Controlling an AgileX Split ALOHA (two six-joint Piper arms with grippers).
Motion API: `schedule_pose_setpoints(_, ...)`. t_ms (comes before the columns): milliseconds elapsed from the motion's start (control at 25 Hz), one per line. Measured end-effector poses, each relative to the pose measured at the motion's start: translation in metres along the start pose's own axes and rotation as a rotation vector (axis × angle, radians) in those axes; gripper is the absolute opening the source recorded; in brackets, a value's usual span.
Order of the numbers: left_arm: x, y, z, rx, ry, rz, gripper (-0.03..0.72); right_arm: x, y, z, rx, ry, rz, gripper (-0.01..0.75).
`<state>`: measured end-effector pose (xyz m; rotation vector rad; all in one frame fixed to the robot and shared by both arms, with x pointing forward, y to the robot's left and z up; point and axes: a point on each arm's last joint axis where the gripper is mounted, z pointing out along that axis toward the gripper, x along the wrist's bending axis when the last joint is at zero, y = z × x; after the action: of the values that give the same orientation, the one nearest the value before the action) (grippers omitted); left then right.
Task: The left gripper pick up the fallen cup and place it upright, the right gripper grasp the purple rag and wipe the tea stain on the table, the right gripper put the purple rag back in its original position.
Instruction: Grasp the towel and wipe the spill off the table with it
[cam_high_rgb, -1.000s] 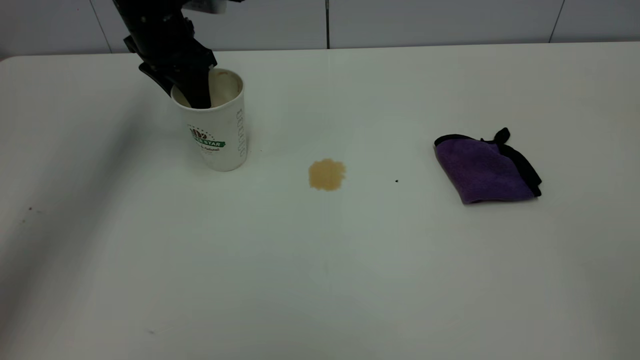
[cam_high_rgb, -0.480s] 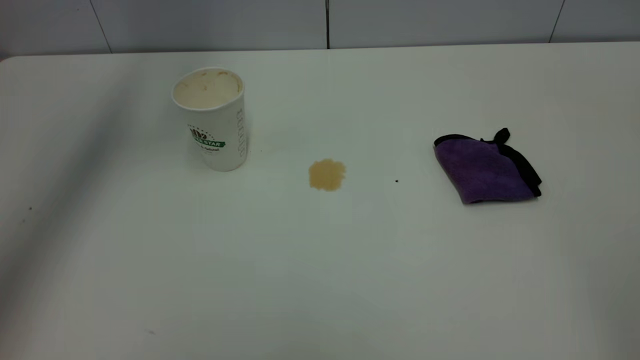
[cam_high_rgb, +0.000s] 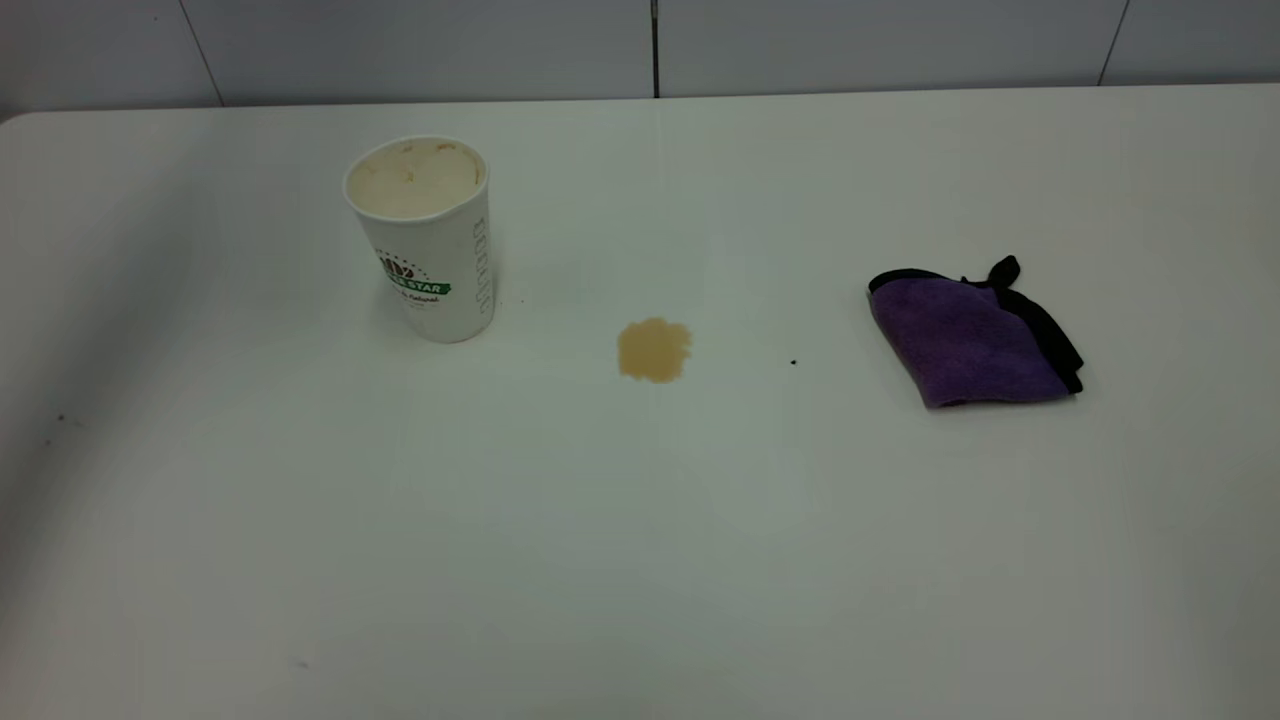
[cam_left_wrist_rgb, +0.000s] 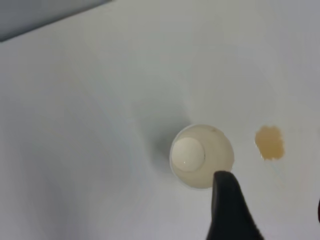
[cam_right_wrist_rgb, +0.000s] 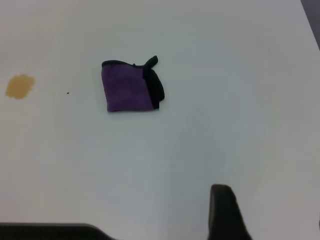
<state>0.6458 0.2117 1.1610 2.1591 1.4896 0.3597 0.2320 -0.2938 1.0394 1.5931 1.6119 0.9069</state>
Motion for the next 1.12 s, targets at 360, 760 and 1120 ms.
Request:
schedule_pose_setpoints(360, -0.017, -0.074, -0.074, 0.036, 0.069, -0.003, 0.462, 0.0, 0.0, 0.0, 0.0, 0.0, 0.0, 0.48)
schedule_pose_setpoints(760, -0.028, -0.231, -0.066, 0.314, 0.132, -0.108, 0.462, 0.0, 0.0, 0.0, 0.0, 0.0, 0.0, 0.48)
schedule_pose_setpoints(1120, -0.037, -0.342, -0.048, 0.357, 0.166, -0.14, 0.462, 0.0, 0.0, 0.0, 0.0, 0.0, 0.0, 0.48)
